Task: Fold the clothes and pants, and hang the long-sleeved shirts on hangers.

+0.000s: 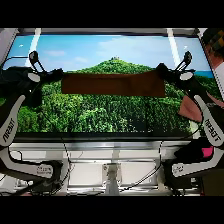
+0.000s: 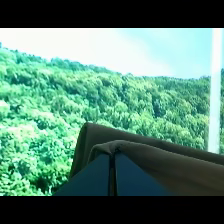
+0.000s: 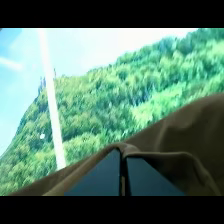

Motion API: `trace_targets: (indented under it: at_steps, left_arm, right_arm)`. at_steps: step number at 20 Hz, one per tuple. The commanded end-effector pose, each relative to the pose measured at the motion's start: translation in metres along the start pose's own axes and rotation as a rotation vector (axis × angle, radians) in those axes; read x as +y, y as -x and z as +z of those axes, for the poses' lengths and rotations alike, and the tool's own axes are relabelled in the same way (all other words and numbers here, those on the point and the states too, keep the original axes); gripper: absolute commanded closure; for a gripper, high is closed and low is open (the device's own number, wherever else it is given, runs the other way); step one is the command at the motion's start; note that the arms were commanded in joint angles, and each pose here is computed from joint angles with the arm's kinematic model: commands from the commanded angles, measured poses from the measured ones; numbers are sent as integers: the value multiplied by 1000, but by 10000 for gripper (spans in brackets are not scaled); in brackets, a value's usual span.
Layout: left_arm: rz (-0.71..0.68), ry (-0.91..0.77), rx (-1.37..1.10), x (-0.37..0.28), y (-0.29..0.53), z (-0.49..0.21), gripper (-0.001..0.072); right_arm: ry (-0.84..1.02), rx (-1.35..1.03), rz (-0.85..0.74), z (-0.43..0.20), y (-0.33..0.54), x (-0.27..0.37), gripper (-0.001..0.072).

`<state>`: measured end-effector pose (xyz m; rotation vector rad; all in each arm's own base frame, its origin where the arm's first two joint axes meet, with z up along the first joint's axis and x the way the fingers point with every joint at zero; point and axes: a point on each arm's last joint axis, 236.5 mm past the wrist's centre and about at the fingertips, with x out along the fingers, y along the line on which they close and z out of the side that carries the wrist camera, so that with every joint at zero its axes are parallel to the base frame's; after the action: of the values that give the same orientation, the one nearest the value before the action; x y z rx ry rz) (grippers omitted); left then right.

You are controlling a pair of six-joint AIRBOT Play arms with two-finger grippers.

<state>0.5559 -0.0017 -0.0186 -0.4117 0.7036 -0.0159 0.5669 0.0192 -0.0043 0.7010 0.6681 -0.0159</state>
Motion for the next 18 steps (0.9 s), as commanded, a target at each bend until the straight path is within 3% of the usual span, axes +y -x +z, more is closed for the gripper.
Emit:
trace_targets:
  at_steps: [1, 10, 11, 12, 13, 14, 15, 18]
  left_arm:
    - [26, 17, -35, 8, -9, 3, 692]
    - [17, -3, -19, -6, -27, -15, 674]
    - [14, -5, -17, -9, -27, -16, 569]
    - [12, -8, -16, -11, -28, -17, 314]
    - [11, -8, -16, -11, -28, -17, 132]
    - [10, -8, -14, -11, -27, -17, 83]
    - [6, -9, -8, -13, -27, -18, 83]
    - [-5, -17, 21, -12, -17, -17, 83]
  right_arm:
    - [-1, -13, -20, 4, -18, -10, 697]
    - [-15, -6, -51, -5, -34, -27, 695]
    - [-16, -1, -49, -6, -34, -27, 693]
    - [-16, 7, -47, -8, -34, -26, 633]
    - [-15, 14, -45, -9, -33, -25, 492]
    - [-13, 19, -42, -10, -32, -24, 338]
    - [-10, 20, -39, -9, -31, -23, 294]
    - [8, 9, -25, 1, -20, -16, 294]
